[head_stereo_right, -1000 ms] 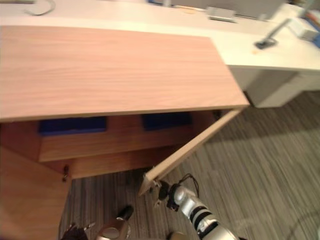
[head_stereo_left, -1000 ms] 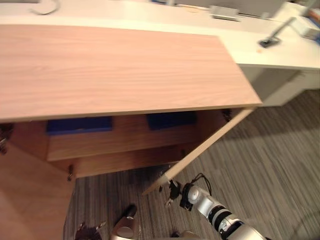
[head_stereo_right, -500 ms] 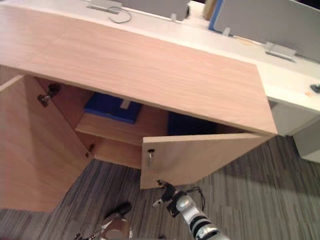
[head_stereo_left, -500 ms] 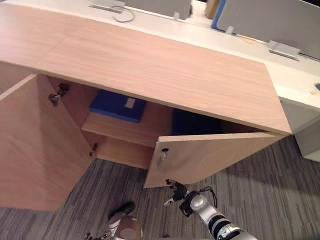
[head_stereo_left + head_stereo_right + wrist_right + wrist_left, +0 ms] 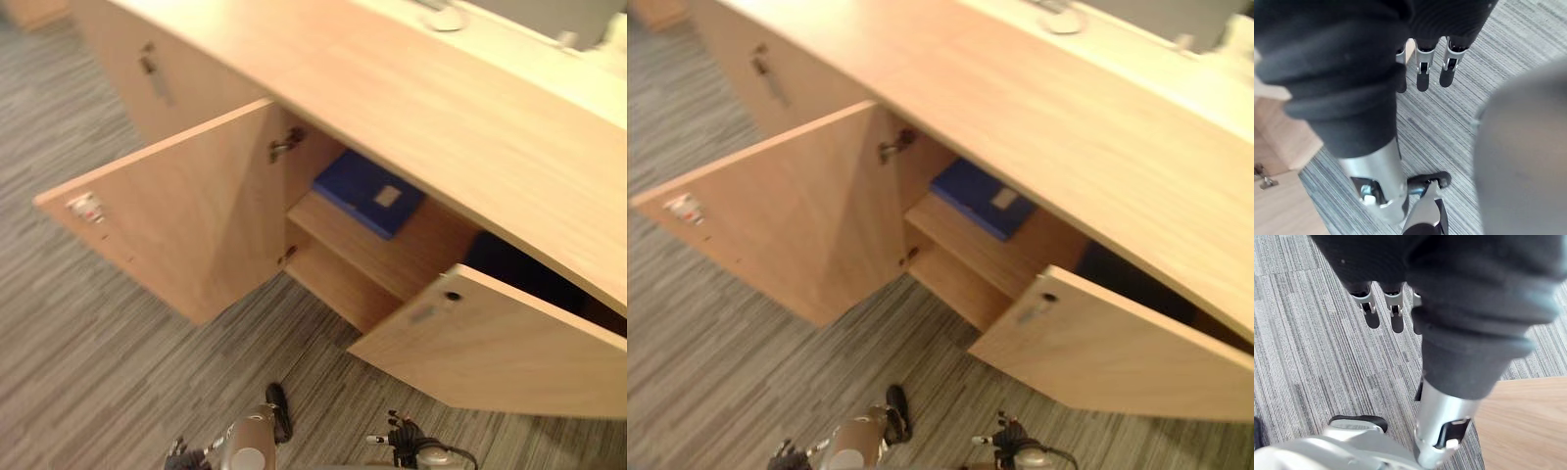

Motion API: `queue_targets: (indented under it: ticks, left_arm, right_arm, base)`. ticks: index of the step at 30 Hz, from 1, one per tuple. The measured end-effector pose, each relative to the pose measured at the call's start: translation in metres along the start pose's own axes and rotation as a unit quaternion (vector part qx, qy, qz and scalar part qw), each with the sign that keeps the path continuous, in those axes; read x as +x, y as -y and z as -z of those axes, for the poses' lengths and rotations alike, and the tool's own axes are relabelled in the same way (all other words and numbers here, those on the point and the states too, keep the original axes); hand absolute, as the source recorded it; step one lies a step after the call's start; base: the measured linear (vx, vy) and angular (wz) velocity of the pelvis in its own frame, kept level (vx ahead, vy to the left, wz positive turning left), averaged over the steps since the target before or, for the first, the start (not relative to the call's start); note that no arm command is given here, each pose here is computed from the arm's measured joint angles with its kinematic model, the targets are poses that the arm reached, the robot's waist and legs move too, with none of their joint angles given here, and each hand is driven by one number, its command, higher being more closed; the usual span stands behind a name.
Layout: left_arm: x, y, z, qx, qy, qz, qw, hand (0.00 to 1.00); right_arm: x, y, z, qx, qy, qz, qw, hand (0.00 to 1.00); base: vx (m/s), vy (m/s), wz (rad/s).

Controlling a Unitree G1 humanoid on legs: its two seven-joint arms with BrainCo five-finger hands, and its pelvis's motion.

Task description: Walk over to the cabinet, pick up the folder, carry it to the office cabinet, place the folder inside the office cabinet, then close the office cabinet door

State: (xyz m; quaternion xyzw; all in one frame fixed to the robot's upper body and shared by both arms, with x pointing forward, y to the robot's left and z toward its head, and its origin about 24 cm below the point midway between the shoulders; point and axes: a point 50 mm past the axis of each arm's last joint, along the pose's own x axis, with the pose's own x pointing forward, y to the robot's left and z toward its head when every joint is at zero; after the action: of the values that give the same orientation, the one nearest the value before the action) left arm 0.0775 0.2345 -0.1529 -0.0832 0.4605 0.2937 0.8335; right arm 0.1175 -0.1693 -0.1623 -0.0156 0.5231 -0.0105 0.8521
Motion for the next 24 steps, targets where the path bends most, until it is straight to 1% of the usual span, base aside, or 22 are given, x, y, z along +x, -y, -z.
queue_targets:
  ticks: [4,7,12,15,21,23,24]
  left_arm:
    - [-0.001,-0.003,0.010,0.017,-0.020,0.004,1.000,0.00]
    - [-0.002,0.002,0.011,0.025,-0.020,0.017,0.999,0.00]
    - [-0.003,0.002,0.014,0.034,-0.027,0.024,0.999,0.00]
    - [-0.003,0.002,0.014,0.029,-0.028,0.023,0.999,0.00]
    - [-0.003,-0.002,0.015,0.016,-0.029,0.020,0.999,0.00]
    - [-0.002,-0.007,0.009,-0.005,-0.019,0.012,1.000,0.00]
    - [-0.001,-0.013,-0.001,-0.026,0.000,0.004,1.000,0.00]
  right_arm:
    - [0.001,-0.004,-0.006,0.017,0.015,-0.005,1.000,0.00]
    - [0.002,-0.007,-0.016,0.032,0.027,-0.009,0.999,0.00]
    - [0.002,-0.005,-0.015,0.035,0.026,-0.006,0.999,0.00]
    - [0.002,-0.004,-0.016,0.049,0.026,-0.006,0.998,0.00]
    - [0.004,-0.005,-0.024,0.049,0.035,-0.008,0.998,0.00]
    - [0.004,-0.004,-0.020,0.051,0.029,-0.008,0.998,0.00]
    - [0.003,-0.001,-0.015,0.060,0.024,-0.005,0.998,0.00]
  base:
    - [0.02,0.076,0.93]
    - [-0.03,0.016,0.37]
    - [-0.02,-0.001,0.33]
    - [0.03,0.006,0.28]
    - [0.01,0.020,-0.01]
    - [-0.03,0.027,-0.07]
    - [-0.04,0.032,-0.09]
